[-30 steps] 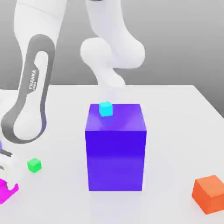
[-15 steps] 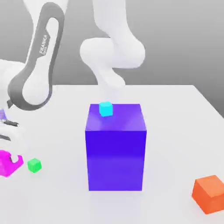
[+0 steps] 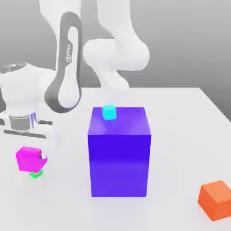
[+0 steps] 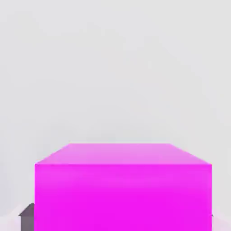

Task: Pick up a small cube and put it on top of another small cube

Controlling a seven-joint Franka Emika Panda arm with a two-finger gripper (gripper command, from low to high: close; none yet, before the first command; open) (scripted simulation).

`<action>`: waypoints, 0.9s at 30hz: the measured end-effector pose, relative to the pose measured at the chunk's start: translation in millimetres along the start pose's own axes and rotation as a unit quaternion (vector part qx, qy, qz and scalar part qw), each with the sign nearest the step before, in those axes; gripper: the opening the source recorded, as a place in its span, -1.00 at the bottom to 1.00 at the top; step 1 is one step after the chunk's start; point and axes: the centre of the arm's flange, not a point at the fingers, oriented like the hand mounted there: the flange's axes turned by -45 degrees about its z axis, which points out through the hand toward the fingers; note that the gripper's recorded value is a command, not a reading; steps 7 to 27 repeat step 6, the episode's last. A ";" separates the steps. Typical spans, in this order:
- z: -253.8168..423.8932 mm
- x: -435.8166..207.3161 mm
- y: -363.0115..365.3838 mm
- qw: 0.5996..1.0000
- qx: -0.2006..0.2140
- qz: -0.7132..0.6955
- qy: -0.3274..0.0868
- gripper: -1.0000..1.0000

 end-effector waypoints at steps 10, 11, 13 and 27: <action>-14.3 0.1 1.7 1.000 0.000 0.002 0.001 1.00; -14.3 0.1 1.7 1.000 0.000 0.002 0.001 1.00; -14.3 0.1 1.7 1.000 0.000 0.002 0.001 1.00; -14.3 0.1 1.7 1.000 0.000 0.002 0.001 1.00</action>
